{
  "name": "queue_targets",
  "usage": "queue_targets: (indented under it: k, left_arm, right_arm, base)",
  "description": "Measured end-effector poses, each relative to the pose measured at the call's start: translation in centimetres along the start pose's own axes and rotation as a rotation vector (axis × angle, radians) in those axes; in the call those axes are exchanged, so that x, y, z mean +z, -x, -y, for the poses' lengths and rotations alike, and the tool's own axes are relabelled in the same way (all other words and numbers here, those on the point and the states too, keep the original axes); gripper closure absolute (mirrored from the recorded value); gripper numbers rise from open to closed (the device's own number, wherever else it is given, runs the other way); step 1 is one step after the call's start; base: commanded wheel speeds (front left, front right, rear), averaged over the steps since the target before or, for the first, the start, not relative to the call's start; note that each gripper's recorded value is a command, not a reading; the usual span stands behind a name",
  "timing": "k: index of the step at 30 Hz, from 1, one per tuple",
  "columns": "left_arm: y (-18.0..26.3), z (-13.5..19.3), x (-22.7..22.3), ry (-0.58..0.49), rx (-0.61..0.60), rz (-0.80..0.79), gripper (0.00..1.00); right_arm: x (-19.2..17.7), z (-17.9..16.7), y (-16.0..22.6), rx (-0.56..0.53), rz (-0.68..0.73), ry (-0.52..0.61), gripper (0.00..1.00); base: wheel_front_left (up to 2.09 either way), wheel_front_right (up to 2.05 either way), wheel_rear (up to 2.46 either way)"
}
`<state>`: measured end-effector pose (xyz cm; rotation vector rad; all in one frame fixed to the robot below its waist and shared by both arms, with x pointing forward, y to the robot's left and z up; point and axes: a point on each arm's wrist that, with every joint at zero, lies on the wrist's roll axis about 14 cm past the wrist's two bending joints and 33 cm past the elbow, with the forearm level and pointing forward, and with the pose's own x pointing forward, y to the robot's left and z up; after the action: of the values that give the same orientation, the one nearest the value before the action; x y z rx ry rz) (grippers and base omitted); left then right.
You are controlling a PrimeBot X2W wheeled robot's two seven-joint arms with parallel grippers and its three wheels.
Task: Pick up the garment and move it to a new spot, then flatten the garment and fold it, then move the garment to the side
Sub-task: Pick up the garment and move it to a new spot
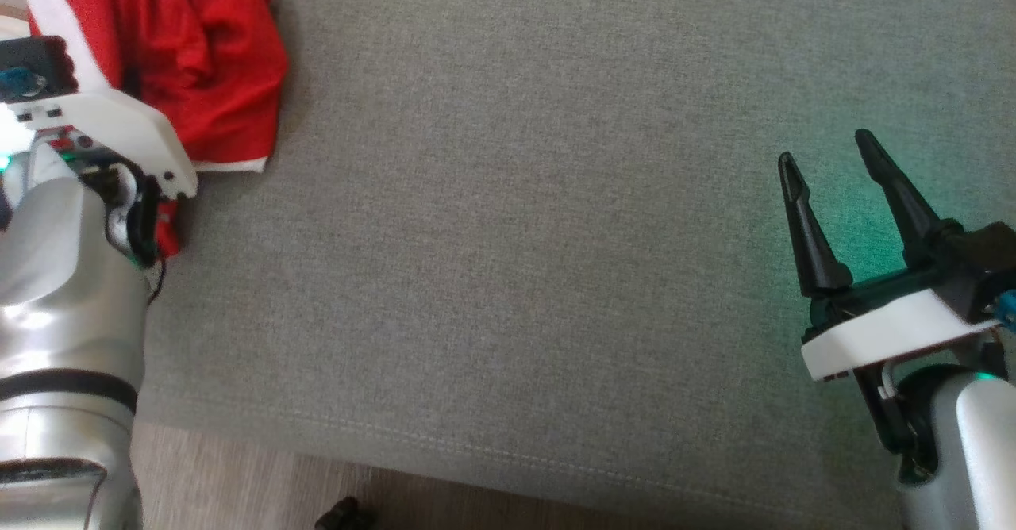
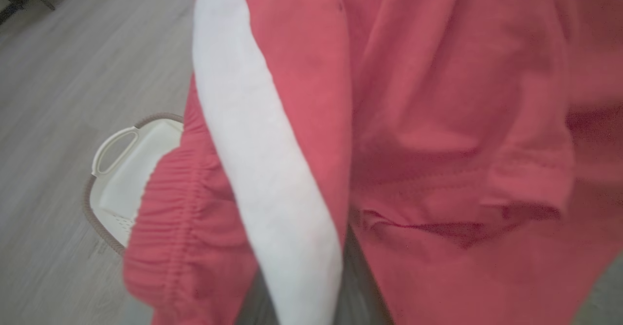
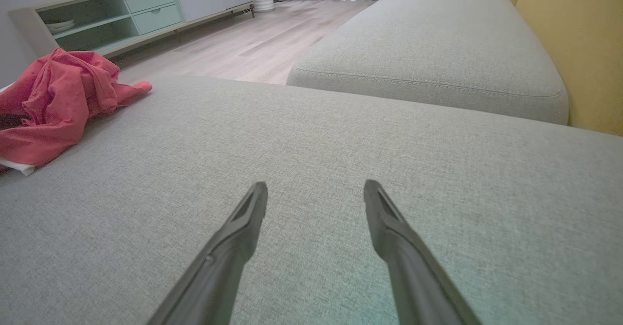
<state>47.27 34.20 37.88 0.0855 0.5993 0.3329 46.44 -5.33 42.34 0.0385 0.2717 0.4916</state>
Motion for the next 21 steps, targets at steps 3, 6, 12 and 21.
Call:
queue_targets:
  k: [3,6,12,21]
  left_arm:
    - [-0.1,-0.6,1.4,-0.008,0.023,0.075,1.00]
    - [0.5,-1.0,3.3,-0.003,0.037,0.182,1.00]
    - [3.0,-1.7,9.4,0.029,0.048,0.419,1.00]
    - [10.8,-1.6,15.6,0.074,0.015,0.730,1.00]
  right_arm:
    - [0.2,0.0,-0.2,0.002,0.007,0.001,0.00]
    - [1.0,-0.1,-0.2,0.002,0.026,0.008,0.00]
    - [3.2,-0.3,0.5,-0.017,0.085,0.010,0.00]
    - [6.6,-1.4,3.6,-0.044,0.180,0.012,0.00]
  base:
    - [0.00,0.00,0.00]
    - [0.00,0.00,0.00]
    - [0.00,0.00,0.00]
    - [0.00,0.00,0.00]
